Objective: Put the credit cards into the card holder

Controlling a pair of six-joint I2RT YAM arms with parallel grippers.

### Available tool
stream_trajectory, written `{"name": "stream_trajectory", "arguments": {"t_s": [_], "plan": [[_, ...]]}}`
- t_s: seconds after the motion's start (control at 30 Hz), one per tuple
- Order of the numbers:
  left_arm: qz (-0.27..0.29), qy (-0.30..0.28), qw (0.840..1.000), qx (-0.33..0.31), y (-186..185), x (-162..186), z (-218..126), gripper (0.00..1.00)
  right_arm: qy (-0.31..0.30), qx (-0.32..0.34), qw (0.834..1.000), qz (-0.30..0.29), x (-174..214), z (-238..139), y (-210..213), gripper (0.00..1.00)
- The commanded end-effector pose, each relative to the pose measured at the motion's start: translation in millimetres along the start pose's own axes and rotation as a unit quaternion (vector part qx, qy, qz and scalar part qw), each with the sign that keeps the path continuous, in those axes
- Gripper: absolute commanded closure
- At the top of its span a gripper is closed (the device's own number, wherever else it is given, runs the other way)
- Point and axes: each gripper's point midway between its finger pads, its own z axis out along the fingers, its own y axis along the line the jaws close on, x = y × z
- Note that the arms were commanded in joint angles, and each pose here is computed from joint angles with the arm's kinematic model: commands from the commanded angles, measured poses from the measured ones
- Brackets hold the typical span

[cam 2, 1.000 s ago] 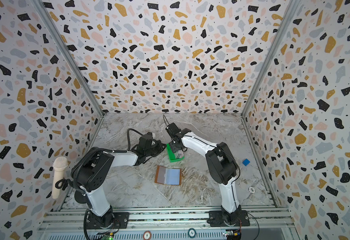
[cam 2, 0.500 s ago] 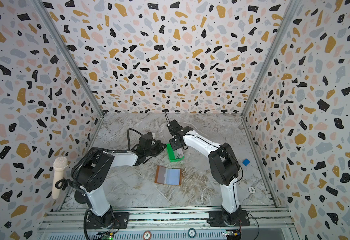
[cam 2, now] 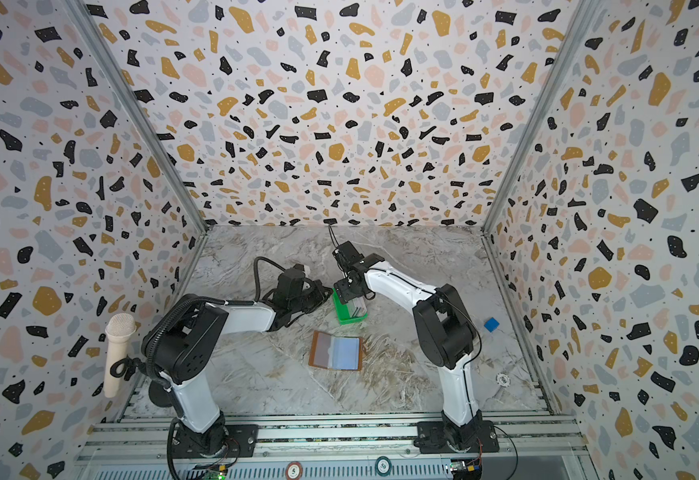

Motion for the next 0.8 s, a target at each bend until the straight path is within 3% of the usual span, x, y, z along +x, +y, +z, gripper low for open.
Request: {"name": "stream_trajectory", "arguments": {"t_s": [0.0, 0.4, 0.77], "plan": [[0.003, -0.001, 1.0, 0.003, 4.0, 1.5, 2.4, 1.0, 0.011, 0.02, 1.0, -0.004, 2.4, 11.5, -3.8, 0.2], [0.003, -0.003, 1.0, 0.005, 2.5, 0.7, 0.3, 1.0, 0.048, 0.022, 0.999, 0.001, 17.9, 40.6, -8.4, 0.17], [0.002, 0.0, 1.0, 0.003, 5.9, 3.4, 0.6, 1.0, 0.022, 0.084, 0.996, 0.006, 2.4, 17.8, -37.6, 0.18]]}}
